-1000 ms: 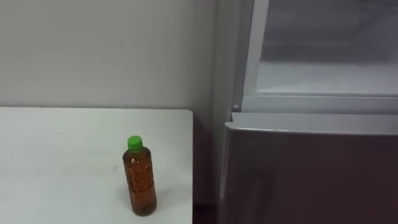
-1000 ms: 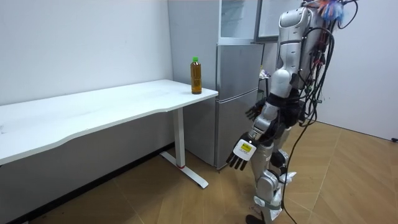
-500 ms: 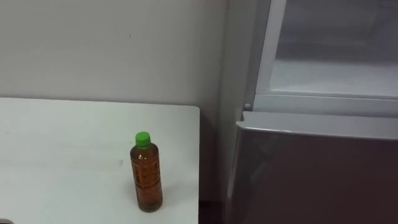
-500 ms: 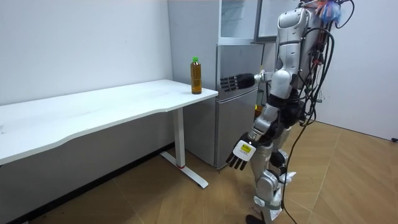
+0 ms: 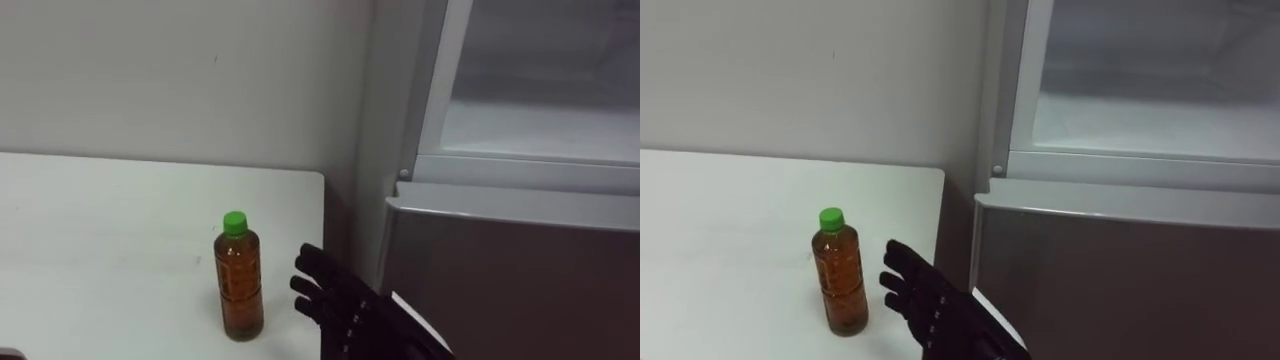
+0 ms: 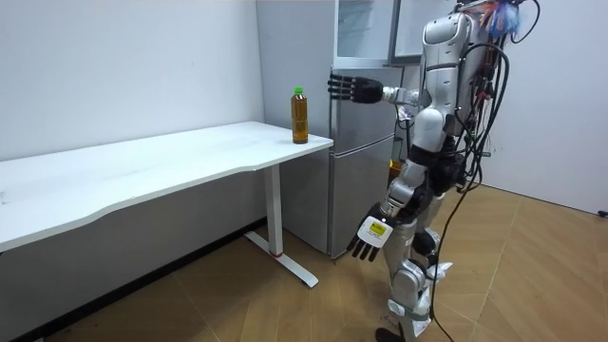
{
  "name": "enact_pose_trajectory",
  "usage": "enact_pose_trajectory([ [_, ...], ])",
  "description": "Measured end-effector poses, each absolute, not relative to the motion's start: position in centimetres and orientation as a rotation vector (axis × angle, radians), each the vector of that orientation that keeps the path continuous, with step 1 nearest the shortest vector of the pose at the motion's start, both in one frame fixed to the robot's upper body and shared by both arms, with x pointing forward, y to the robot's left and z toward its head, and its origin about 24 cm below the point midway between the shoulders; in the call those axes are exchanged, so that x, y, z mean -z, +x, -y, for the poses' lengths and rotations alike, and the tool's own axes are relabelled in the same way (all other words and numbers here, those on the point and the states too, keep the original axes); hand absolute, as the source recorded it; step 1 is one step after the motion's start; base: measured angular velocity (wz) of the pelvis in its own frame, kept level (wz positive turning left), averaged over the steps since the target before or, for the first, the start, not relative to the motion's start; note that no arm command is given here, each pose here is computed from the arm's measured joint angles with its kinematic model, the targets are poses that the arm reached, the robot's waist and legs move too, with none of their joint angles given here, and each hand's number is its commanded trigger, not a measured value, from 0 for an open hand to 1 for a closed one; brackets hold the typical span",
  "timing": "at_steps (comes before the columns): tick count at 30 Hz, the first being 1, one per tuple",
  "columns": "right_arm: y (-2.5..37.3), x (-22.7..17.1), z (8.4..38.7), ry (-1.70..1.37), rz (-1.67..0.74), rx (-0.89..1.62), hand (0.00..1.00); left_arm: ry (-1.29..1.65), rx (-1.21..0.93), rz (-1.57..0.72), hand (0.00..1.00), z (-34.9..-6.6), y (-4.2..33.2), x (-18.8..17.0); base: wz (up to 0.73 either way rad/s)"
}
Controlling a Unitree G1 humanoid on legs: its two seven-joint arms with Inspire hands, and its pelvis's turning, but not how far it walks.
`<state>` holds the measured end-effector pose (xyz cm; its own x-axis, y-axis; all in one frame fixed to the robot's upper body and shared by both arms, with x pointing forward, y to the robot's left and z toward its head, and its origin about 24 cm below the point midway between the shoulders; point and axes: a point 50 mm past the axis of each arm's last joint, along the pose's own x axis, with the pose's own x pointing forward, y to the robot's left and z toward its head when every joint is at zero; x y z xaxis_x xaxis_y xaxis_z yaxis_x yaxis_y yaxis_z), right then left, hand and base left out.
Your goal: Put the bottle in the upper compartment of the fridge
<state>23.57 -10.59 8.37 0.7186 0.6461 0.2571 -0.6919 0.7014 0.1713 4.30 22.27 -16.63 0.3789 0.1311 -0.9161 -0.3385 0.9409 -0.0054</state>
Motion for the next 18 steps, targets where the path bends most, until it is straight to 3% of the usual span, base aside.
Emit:
enact_pose_trajectory([
  [5, 24.4, -11.0, 10.3, 0.233, 0.289, -0.769, 0.00, -0.193, -0.317, -1.147, 0.00, -22.5, 4.2, 16.6, -0.02],
  [18, 25.3, -10.9, 11.4, 0.224, 0.270, -0.652, 0.00, -0.203, -0.323, -1.148, 0.00, -22.6, 3.9, 16.6, 0.03],
])
